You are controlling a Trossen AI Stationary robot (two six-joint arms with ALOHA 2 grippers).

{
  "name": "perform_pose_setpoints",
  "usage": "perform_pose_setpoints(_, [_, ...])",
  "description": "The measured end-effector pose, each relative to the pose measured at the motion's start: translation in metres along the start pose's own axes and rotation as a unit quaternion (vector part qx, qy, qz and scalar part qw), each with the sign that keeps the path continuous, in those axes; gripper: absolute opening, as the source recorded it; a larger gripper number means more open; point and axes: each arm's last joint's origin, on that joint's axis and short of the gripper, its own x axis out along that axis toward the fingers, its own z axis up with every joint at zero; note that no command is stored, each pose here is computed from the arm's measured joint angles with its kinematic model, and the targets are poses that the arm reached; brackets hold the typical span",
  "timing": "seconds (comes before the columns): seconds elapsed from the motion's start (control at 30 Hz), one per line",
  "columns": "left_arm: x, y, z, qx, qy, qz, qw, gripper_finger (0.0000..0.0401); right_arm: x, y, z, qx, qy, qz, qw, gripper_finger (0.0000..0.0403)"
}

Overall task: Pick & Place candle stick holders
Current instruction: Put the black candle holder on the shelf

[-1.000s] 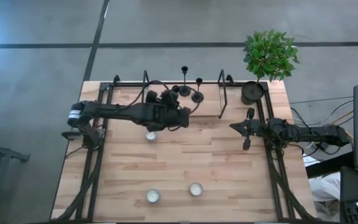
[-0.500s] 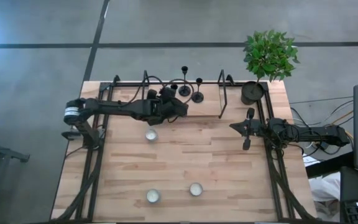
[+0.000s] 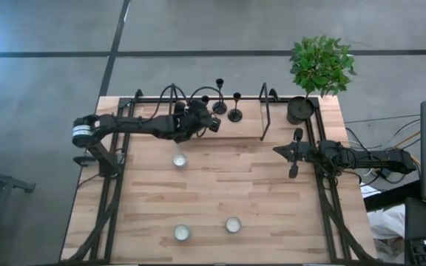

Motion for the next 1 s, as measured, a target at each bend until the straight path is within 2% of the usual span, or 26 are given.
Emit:
perform_pose_setpoints(0.27, [0.013, 0.009, 0.003, -0.001, 0.002, 0.001, 1.0, 0.0017, 0.0, 0.0, 0.0, 0.0, 0.0, 0.0, 1.0, 0.0008])
perform_pose_setpoints(0.5, [0.027, 0.004, -0.003, 0.0, 0.009, -0.016, 1.0, 0.0017, 0.0, 0.0, 0.0, 0.0, 0.0, 0.0, 1.0, 0.0008])
perform_pose_setpoints(0.77, [0.04, 0.002, -0.014, 0.001, 0.016, 0.005, 1.0, 0.0017, 0.0, 0.0, 0.0, 0.0, 0.0, 0.0, 1.0, 0.0008])
perform_pose_setpoints(1.0, [0.045, 0.006, -0.012, -0.017, 0.007, 0.026, 0.999, 0.0017, 0.0, 0.0, 0.0, 0.0, 0.0, 0.0, 1.0, 0.0008])
